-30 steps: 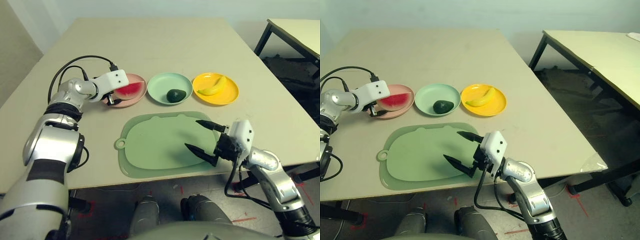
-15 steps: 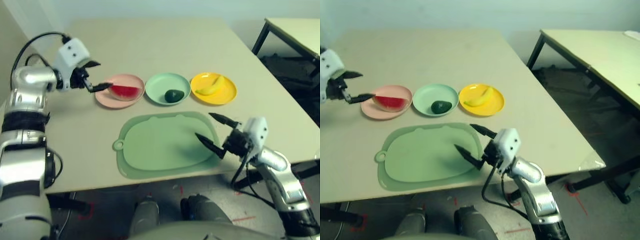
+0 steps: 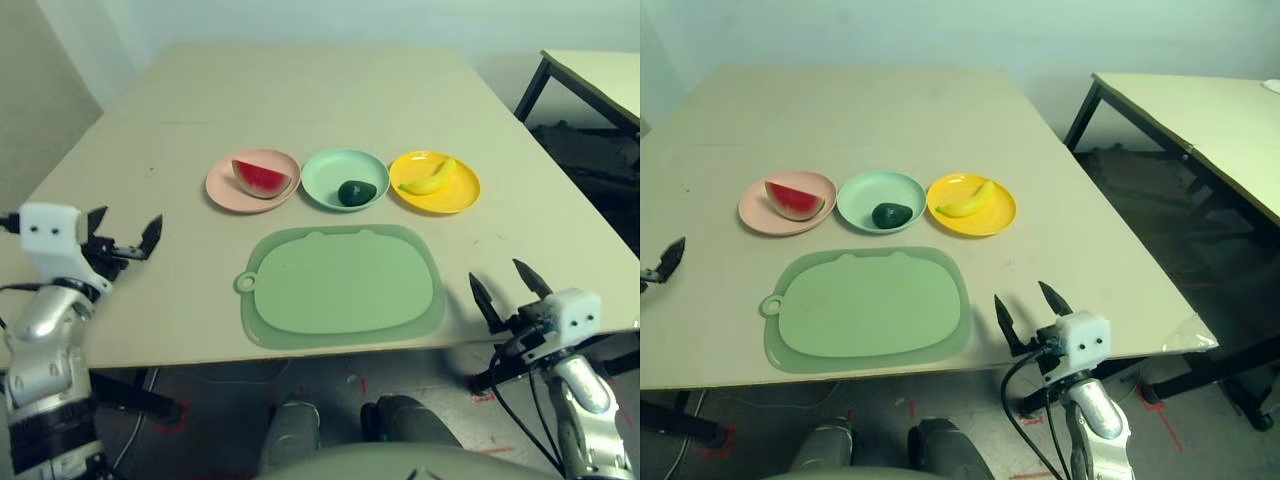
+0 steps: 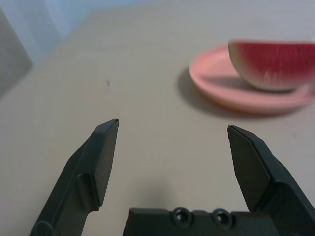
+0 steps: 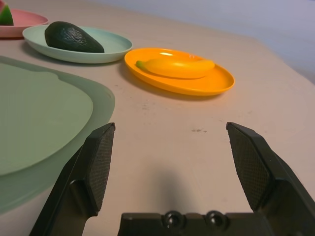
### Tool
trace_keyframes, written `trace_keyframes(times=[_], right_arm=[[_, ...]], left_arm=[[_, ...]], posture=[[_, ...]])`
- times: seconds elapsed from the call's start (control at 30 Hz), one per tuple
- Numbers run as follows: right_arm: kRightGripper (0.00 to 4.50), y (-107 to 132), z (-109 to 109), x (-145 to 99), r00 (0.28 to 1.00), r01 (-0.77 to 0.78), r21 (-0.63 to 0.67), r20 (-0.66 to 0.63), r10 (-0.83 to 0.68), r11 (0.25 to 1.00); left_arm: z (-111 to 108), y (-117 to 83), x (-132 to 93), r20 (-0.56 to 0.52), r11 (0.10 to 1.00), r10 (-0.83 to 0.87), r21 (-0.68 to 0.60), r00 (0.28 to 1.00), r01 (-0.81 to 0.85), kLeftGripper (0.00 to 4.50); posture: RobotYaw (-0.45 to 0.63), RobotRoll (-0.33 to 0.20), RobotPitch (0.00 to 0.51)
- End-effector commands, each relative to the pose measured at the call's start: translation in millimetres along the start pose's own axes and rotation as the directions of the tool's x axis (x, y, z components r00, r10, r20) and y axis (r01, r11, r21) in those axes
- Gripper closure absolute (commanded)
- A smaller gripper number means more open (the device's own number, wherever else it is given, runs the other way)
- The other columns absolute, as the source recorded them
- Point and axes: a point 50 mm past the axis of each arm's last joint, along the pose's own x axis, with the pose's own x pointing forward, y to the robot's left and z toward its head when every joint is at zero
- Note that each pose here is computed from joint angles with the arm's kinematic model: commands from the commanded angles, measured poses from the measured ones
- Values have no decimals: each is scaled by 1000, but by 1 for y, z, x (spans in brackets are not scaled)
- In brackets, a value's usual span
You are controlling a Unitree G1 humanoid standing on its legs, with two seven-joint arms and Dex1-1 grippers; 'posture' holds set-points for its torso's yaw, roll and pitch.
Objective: Place the fruits into color-matched plates.
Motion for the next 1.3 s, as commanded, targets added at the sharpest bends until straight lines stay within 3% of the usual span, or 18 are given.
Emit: trace_keyframes(times=[0.03, 0.3, 0.53, 0.87, 1.3], right_arm=[[0, -1, -6, -5, 1000, 3, 7, 4, -3, 1000], [0, 2, -2, -3, 999, -9, -7, 42, 9, 1000], [0, -4, 13, 15, 988, 90, 25, 121, -93, 996], [0, 4, 27, 42, 965, 230, 97, 104, -240, 968], [0, 32, 35, 65, 973, 176, 103, 134, -189, 979]], left_arm=[[-15, -14, -3, -22, 999, -38, -13, 999, 38, 23], [-39, -30, -12, -82, 995, -99, -32, 992, 96, 23], [-49, -31, -16, -96, 993, -107, -57, 990, 102, 23], [-46, -34, -14, -77, 993, -102, -62, 992, 98, 23], [-30, -18, -13, -42, 998, -68, -11, 997, 67, 23]], posture=[[64, 0, 92], [63, 0, 97], [62, 0, 94], [82, 0, 90], [153, 0, 119]])
